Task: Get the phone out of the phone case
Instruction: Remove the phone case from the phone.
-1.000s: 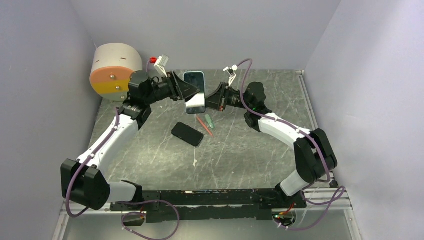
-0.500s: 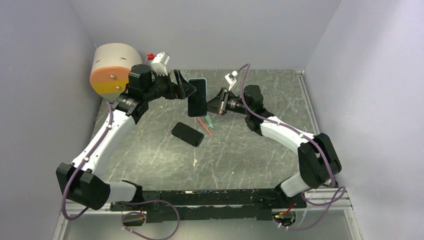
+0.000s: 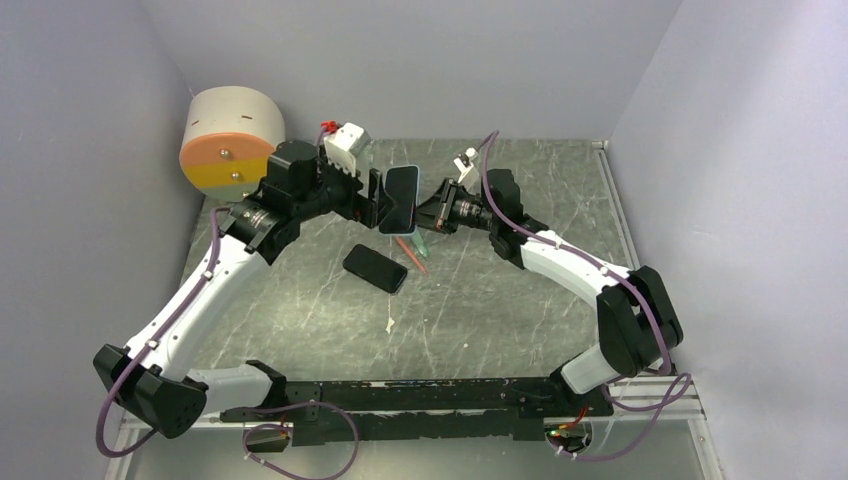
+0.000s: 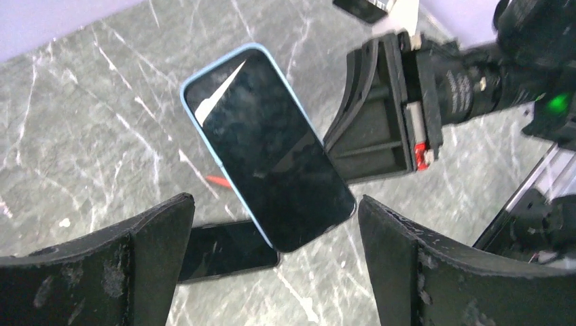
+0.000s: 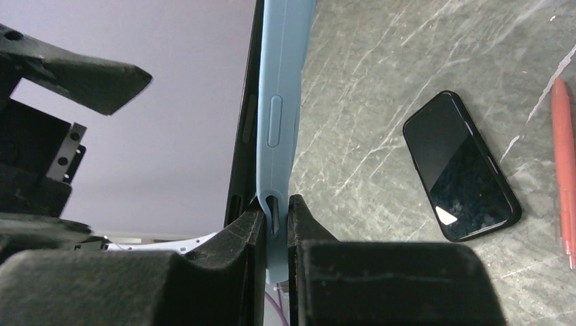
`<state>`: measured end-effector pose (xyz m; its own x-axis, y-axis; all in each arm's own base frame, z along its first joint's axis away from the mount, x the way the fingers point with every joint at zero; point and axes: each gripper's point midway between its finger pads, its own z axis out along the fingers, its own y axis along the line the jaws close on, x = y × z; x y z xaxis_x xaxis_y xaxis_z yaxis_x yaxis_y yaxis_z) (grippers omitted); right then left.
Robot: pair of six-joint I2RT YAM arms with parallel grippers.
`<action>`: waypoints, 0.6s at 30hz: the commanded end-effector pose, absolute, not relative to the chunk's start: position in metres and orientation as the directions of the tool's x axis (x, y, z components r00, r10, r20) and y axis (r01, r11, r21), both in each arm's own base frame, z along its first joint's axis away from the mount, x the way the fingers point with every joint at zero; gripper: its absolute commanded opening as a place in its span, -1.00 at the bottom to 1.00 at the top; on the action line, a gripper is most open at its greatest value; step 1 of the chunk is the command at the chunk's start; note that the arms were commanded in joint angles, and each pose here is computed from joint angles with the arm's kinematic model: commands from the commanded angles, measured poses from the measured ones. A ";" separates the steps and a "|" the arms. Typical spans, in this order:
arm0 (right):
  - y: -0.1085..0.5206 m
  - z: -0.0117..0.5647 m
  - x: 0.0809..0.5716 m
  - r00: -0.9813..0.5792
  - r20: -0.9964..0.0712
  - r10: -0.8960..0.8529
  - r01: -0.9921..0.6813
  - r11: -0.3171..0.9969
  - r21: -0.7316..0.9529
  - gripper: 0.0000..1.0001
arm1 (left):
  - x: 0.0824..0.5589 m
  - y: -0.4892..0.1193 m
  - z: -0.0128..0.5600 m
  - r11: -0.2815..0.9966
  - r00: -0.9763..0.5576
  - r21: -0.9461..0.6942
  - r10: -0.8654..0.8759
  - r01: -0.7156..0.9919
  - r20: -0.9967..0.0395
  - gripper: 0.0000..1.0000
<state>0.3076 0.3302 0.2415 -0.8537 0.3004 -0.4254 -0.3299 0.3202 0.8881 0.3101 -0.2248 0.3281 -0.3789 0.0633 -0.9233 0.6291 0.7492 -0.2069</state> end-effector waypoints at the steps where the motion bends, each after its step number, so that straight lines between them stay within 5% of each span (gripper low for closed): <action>1: 0.333 0.296 0.313 -0.802 -0.481 0.353 -0.415 0.249 0.875 -1.00 | 0.309 -0.216 0.330 0.766 -0.354 -0.088 0.189 0.637 -0.916 0.89; 5: 0.332 0.296 0.317 -0.801 -0.472 0.367 -0.395 0.268 0.879 -1.00 | 0.305 -0.220 0.315 0.778 -0.400 -0.072 0.239 0.624 -0.885 0.89; 18: 0.327 0.285 0.325 -0.812 -0.423 0.402 -0.305 0.327 0.895 -1.00 | 0.308 -0.248 0.299 0.792 -0.184 0.220 0.383 0.569 -0.905 0.89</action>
